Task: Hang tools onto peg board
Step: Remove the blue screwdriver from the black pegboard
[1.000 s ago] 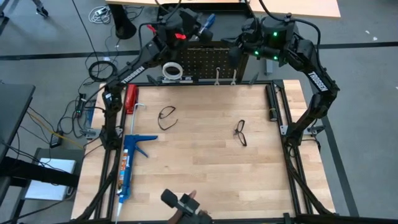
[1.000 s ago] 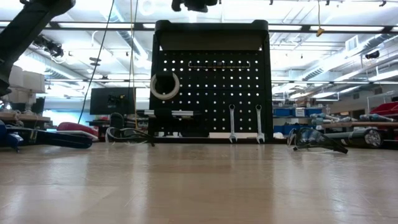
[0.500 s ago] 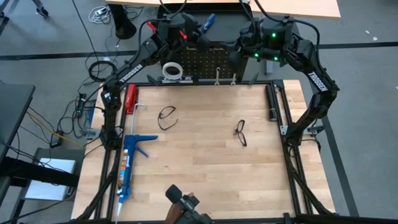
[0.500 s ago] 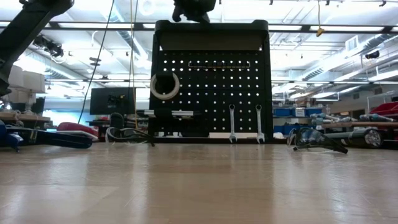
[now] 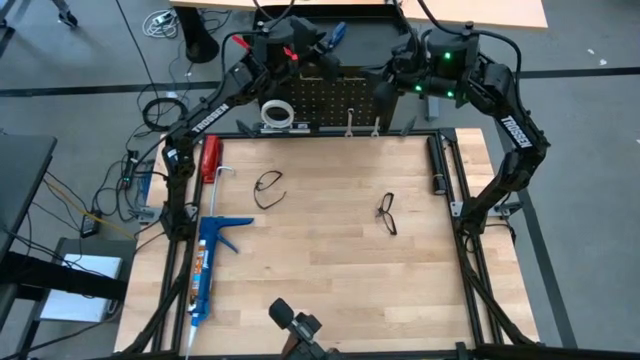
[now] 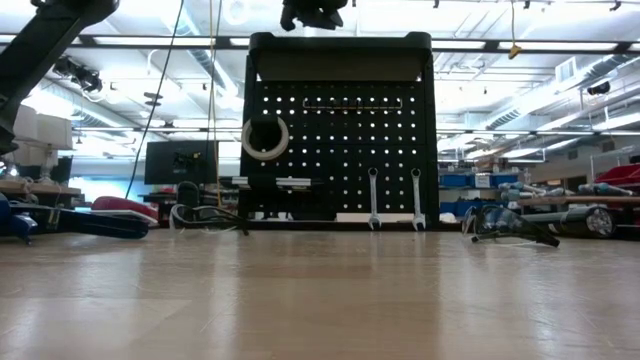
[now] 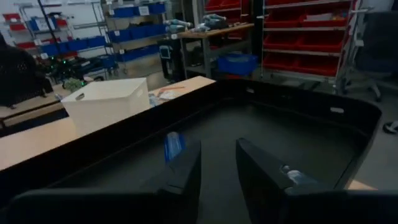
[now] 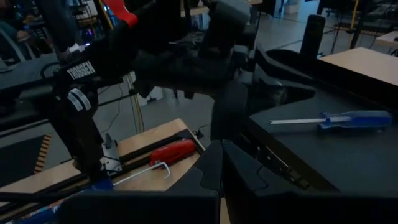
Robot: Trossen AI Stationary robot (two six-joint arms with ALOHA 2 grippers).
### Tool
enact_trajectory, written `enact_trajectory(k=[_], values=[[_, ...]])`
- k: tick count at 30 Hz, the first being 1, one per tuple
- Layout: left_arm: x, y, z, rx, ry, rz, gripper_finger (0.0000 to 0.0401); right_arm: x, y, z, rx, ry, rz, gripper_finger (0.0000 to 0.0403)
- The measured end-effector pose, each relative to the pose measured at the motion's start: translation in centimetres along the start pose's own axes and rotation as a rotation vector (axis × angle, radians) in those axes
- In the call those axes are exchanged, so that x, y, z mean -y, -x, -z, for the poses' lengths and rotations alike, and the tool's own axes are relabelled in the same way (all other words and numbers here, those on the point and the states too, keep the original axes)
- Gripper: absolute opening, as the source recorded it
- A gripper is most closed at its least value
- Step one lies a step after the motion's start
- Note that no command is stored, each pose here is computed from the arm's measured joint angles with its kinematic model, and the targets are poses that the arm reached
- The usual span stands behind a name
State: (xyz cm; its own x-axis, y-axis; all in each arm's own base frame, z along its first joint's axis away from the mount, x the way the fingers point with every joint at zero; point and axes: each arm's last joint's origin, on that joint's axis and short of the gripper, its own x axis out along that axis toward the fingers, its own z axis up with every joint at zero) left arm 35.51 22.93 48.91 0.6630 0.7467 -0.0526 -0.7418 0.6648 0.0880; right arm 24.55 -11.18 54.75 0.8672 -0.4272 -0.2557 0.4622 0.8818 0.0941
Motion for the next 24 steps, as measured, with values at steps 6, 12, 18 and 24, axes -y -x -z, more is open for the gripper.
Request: enact_trajectory(k=[6,12,18,24], values=[[-0.3,0.1,0.9,-0.103,0.056,0.021,0.0108,0.1,0.5,-0.1,0.005,-0.003,0.003,0.0016],[-1.1,0.2,2.0,-0.215,0.076,0.004,0.0109,0.1,0.5,0.0,-0.001,-0.003,0.003,0.0013],[-1.1,0.3,1.9,-0.213,0.074,0.005,0.0133,0.1,0.5,0.0,-0.004,0.000,0.003,0.0019],[-1.2,0.0,1.5,-0.157,0.038,0.005,0.0157,0.1,0.5,0.0,-0.008,-0.003,0.003,0.0013]])
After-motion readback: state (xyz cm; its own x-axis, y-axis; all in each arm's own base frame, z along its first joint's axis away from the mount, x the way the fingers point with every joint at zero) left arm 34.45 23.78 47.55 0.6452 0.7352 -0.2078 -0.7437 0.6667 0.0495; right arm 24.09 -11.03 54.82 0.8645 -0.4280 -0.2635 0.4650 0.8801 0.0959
